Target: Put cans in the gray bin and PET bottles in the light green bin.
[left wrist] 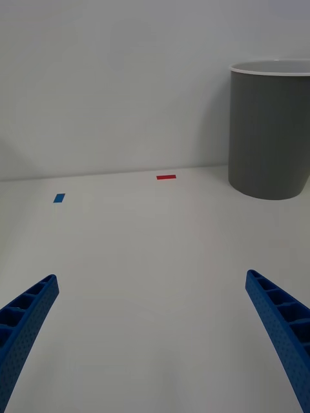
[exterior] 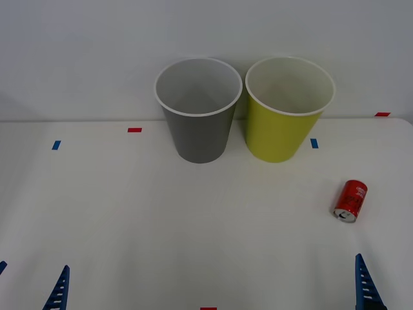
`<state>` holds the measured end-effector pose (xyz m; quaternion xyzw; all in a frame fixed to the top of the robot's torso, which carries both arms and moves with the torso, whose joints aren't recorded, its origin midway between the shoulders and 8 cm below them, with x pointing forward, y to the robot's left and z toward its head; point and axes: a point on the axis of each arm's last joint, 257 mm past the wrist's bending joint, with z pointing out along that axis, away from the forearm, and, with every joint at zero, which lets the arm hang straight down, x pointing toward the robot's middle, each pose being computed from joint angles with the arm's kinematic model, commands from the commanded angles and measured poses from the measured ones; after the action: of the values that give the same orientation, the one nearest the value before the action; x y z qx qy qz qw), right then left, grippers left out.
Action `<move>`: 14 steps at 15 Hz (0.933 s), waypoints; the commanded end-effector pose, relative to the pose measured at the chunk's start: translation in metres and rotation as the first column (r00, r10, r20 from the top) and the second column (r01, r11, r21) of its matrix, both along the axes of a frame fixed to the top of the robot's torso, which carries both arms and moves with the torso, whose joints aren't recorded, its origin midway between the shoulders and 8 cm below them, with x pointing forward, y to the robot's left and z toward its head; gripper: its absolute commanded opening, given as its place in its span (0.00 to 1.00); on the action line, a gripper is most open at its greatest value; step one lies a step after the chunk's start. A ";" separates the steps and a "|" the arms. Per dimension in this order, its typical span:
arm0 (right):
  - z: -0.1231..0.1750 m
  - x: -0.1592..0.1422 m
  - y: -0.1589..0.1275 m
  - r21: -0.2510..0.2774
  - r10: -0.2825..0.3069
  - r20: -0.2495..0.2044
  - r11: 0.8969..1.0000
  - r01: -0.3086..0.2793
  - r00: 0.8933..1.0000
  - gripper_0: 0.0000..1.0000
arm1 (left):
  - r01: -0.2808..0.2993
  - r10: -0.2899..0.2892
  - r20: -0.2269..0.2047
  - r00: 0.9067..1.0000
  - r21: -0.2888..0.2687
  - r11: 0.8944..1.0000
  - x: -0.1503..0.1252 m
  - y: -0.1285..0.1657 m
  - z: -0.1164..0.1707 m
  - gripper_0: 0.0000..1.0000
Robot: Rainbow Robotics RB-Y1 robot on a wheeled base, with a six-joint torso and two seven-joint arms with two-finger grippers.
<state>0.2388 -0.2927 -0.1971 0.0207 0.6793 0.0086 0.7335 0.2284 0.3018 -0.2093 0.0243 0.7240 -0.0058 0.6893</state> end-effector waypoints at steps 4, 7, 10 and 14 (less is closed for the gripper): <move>0.000 0.000 0.000 0.000 0.000 0.000 1.000 0.000 1.000 1.00 | 0.000 0.000 0.000 1.000 0.000 1.000 0.000 0.000 0.000 1.00; 0.000 0.000 0.000 0.000 0.000 0.000 1.000 0.000 1.000 1.00 | 0.000 0.000 0.000 1.000 0.000 1.000 0.000 0.000 0.000 1.00; 0.000 0.000 0.000 0.000 0.000 0.000 1.000 0.000 1.000 1.00 | 0.000 0.000 0.000 1.000 0.000 1.000 0.000 0.000 0.000 1.00; 0.000 0.000 0.000 0.000 0.000 0.000 1.000 0.000 1.000 1.00 | 0.000 0.000 0.000 1.000 0.000 1.000 0.000 0.000 0.000 1.00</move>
<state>0.2388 -0.2927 -0.1971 0.0207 0.6793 0.0086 0.7335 0.2284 0.3018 -0.2093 0.0243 0.7240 -0.0058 0.6893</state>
